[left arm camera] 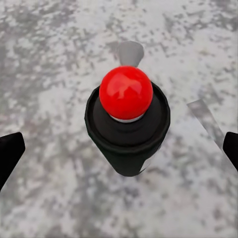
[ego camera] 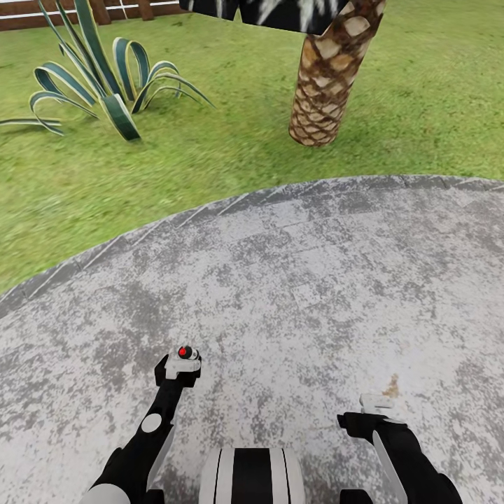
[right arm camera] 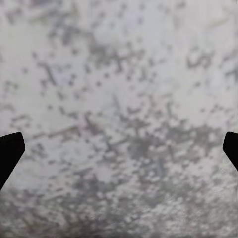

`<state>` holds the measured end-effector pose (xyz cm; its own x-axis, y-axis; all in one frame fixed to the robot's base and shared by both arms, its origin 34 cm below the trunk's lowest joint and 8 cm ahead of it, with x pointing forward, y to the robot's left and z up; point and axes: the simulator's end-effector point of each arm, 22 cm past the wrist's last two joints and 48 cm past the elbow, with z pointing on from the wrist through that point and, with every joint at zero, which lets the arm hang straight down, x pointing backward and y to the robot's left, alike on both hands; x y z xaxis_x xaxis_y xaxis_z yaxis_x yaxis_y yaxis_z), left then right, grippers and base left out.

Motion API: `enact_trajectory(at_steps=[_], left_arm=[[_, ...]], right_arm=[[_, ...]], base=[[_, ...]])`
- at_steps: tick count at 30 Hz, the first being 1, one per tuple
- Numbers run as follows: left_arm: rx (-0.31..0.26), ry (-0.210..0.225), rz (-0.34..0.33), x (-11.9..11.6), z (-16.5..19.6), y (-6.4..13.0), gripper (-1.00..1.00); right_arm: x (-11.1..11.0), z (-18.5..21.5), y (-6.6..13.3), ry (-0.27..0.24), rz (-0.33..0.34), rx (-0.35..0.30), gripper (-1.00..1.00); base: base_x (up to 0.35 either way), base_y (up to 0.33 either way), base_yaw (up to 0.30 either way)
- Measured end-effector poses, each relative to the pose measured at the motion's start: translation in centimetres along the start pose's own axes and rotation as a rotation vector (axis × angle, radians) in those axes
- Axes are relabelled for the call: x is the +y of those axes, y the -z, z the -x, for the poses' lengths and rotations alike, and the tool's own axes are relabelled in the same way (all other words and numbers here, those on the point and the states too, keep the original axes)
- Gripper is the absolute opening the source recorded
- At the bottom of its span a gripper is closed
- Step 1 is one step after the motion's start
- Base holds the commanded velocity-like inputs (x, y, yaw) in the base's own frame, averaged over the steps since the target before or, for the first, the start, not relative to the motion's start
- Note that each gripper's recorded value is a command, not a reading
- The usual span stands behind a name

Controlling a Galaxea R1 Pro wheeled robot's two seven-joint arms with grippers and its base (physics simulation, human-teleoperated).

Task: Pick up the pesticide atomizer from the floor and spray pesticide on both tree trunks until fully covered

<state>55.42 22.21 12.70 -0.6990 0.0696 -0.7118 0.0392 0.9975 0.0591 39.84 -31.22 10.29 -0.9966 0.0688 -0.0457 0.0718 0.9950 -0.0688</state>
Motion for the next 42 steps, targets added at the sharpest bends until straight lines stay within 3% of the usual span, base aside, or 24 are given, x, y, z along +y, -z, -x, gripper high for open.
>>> enact_trajectory(at_steps=[16, 42], left_arm=[[0.000, 0.000, 0.000, 0.00, 0.00, 0.00, 1.00], [0.000, 0.000, -0.001, -0.05, 0.01, 0.00, 1.00]], right_arm=[[0.00, 0.00, 0.00, 0.000, 0.000, 0.000, 1.00], [0.00, 0.00, 0.00, 0.000, 0.000, 0.000, 1.00]], base=[[0.068, 0.000, 0.000], [-0.025, 0.000, 0.000]])
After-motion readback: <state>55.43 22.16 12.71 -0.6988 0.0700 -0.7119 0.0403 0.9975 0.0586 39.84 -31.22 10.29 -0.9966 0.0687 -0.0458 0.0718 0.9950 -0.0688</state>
